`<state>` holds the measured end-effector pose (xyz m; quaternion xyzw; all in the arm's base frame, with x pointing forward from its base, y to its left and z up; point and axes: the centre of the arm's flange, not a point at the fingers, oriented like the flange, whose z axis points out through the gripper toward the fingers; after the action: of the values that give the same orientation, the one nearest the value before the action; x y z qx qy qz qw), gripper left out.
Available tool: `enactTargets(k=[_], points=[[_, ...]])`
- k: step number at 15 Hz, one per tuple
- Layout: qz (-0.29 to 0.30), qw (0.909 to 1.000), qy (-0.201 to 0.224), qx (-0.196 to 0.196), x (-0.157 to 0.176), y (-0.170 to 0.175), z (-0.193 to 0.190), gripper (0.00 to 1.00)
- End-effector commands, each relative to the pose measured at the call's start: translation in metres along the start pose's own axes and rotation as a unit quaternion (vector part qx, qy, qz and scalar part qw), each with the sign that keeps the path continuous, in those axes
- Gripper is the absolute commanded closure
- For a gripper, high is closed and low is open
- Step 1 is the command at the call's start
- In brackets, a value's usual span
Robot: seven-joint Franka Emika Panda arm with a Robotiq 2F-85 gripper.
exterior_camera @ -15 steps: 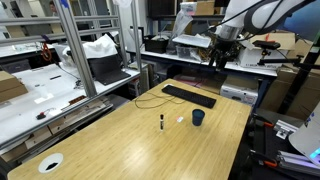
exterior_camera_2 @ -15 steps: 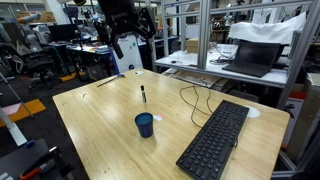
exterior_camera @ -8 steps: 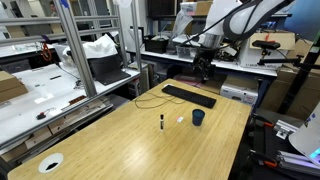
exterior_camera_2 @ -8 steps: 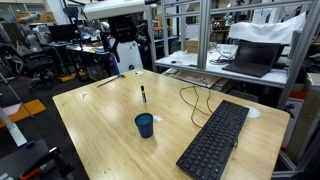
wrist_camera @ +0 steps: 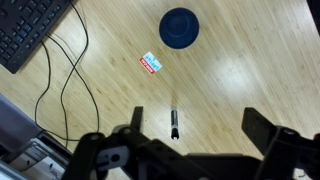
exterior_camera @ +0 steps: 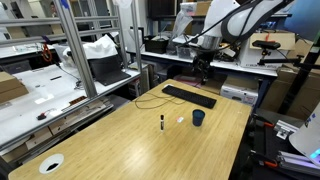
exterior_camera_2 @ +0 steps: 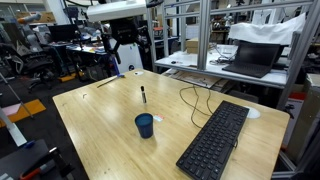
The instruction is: Put the marker in the blue cup
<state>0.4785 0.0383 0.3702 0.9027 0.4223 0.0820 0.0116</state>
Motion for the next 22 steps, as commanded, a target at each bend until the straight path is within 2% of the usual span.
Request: enactTargets(k=[1, 7, 13, 18, 22], points=[[0.013, 0.9999, 0.003, -0.002, 0.009, -0.003, 0.012, 0.0], [0.035, 0.9993, 0.014, 0.005, 0.054, 0.001, 0.079, 0.0], [0.042, 0.9986, 0.019, 0.024, 0.096, 0.021, 0.141, 0.0], [0.052, 0.9971, 0.029, 0.047, 0.121, 0.039, 0.175, 0.0], [0.062, 0.9954, 0.041, 0.061, 0.141, 0.041, 0.196, 0.0]])
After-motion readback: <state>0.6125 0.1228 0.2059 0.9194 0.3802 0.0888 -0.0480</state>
